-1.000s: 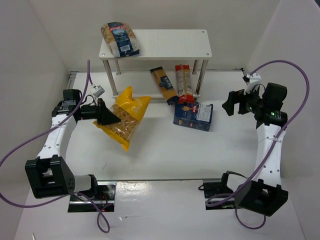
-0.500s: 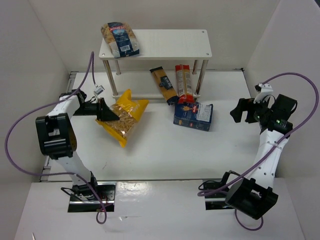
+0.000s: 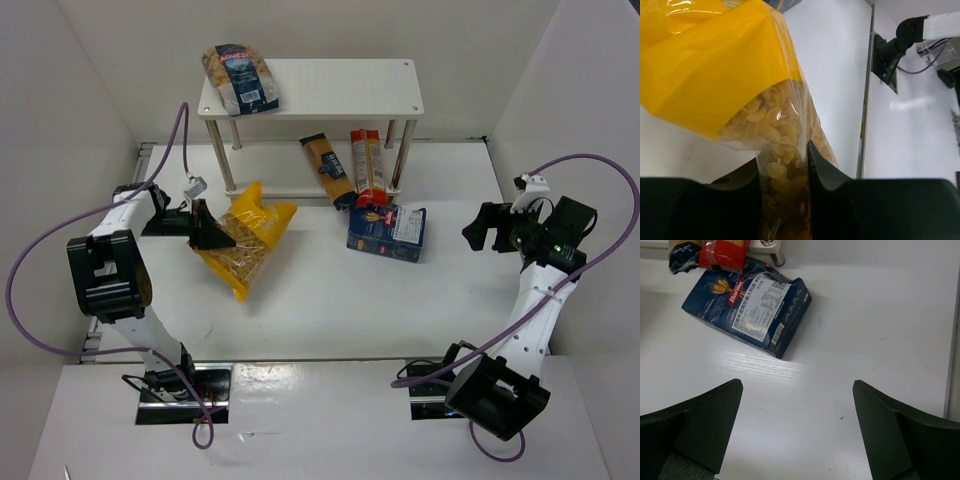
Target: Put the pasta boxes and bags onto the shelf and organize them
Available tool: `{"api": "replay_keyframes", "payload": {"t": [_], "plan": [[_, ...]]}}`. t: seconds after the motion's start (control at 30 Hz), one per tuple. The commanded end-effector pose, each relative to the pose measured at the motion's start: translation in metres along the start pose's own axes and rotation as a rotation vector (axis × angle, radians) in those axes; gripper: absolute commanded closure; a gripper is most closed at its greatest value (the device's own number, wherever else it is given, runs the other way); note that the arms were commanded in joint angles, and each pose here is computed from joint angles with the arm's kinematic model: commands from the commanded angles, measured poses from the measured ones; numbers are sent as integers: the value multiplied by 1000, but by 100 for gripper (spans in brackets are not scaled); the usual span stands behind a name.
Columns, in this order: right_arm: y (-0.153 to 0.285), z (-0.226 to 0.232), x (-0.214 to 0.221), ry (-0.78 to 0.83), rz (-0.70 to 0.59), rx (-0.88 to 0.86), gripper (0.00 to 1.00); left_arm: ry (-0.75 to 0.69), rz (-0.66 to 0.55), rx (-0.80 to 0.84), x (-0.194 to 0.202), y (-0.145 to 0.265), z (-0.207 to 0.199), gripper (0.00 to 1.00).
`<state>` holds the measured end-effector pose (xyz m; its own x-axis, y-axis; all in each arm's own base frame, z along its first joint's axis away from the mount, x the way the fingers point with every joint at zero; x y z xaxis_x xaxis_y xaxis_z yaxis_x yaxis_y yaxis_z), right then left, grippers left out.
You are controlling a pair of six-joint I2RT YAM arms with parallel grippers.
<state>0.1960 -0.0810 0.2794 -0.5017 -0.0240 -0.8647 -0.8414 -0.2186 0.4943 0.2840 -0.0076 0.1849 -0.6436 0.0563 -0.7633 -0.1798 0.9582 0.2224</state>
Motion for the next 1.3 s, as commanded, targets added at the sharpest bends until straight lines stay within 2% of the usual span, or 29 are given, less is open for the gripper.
{"api": "replay_keyframes", "payload": {"t": [0.0, 0.17, 0.3, 0.43, 0.47, 0.5, 0.53, 0.57, 0.63, 0.8, 0.83, 0.87, 1.07, 1.27], "plan": [[4, 3, -1, 13, -19, -13, 0, -176, -372, 135, -42, -2, -42, 100], [3, 4, -2, 13, -24, -24, 0, -282, -309, 95, -40, 1, -54, 100], [5, 7, 0, 28, -34, -30, 0, -410, -254, 58, -44, 7, -85, 100], [7, 10, 0, 28, -38, -38, 0, -467, -205, 22, -46, 12, -108, 100], [9, 11, -1, 35, -44, -35, 0, -539, -196, 1, -54, 15, -107, 100], [9, 11, -1, 35, -44, -35, 0, -452, -171, -29, -51, 17, -121, 100], [9, 11, -1, 35, -44, -35, 0, -440, -164, -65, -52, 19, -124, 100], [11, 13, -2, 41, -50, -32, 0, -500, -182, -182, -66, 25, -140, 100], [12, 14, -3, 47, -56, -30, 0, -580, -226, -295, -63, 28, -151, 100], [17, 18, -3, 69, -77, -20, 0, -493, -204, -379, -59, 26, -139, 100], [17, 19, -1, 70, -78, -19, 0, -472, -217, -455, -58, 29, -137, 100], [17, 19, -1, 70, -75, -11, 0, -520, -229, -485, -61, 29, -139, 100], [20, 20, -2, 84, -97, -1, 0, -484, -199, -692, -55, 30, -114, 100], [21, 23, -1, 90, -103, 2, 0, -531, -156, -842, -54, 28, -106, 100]]}}
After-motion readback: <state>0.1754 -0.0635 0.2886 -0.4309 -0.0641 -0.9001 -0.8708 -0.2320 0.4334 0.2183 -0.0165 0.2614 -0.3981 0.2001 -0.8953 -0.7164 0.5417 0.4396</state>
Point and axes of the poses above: each gripper's point midway between its finger pads, its own y axis back along the fingers, its own z axis along the line the jaws close on, x = y × z, the point moved 9 cm from there along y, back along the fingers, and after that the axes turned 4 degrees about y, right-handed, at the moved point
